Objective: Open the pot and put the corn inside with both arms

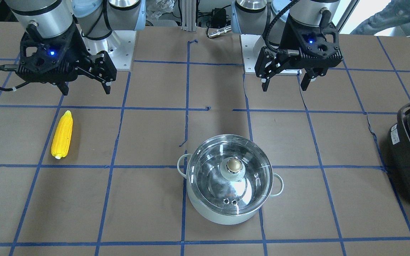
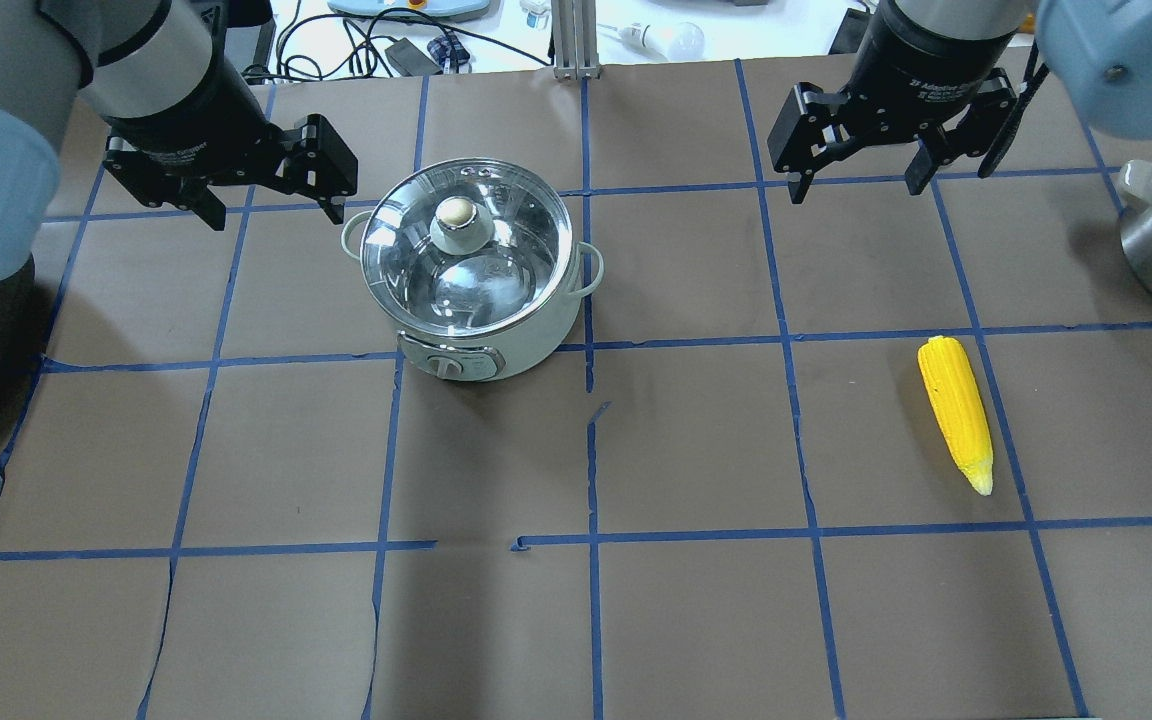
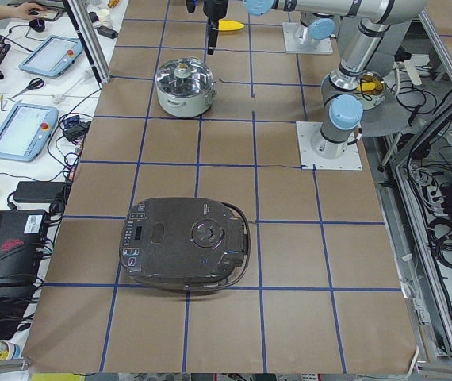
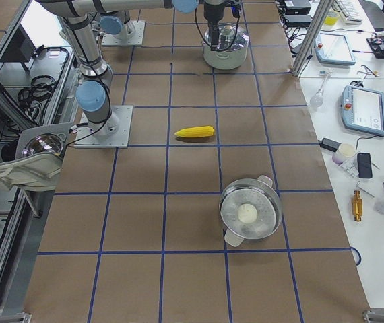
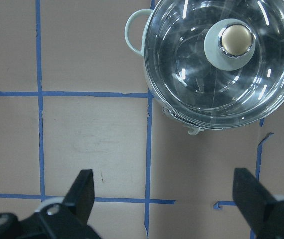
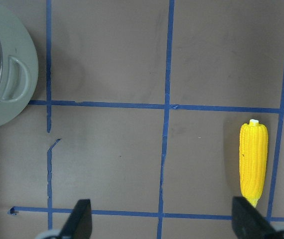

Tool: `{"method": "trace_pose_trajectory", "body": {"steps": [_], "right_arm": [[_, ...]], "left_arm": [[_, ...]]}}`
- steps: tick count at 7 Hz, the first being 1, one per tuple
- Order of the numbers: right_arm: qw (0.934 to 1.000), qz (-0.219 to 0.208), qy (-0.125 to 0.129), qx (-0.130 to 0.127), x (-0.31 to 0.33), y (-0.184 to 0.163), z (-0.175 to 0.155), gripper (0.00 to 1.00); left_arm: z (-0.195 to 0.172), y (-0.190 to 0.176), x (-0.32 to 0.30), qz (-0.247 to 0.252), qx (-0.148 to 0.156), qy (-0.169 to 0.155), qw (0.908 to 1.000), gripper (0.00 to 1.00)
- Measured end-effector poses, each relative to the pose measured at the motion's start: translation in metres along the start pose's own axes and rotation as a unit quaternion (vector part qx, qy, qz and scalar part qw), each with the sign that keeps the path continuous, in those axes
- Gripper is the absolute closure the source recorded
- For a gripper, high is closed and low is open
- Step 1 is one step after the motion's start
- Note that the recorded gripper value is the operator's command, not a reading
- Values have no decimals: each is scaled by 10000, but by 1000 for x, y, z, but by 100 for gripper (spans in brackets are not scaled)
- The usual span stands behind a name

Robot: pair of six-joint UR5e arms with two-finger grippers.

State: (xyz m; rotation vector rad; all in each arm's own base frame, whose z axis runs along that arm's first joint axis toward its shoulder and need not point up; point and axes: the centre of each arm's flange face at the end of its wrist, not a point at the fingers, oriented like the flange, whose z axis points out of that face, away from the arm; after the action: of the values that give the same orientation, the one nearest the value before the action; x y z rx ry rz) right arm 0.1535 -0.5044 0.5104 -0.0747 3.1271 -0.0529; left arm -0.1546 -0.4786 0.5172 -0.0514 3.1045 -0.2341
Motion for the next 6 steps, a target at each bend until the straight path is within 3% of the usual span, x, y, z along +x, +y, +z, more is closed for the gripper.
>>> {"method": "trace_pose_trajectory", "body": {"steps": [6], "right_arm": [[10000,2,-6,-18,-1,1,2,0]], "left_arm": [[10,-7,4,-5,-17,6,10000,0]]}}
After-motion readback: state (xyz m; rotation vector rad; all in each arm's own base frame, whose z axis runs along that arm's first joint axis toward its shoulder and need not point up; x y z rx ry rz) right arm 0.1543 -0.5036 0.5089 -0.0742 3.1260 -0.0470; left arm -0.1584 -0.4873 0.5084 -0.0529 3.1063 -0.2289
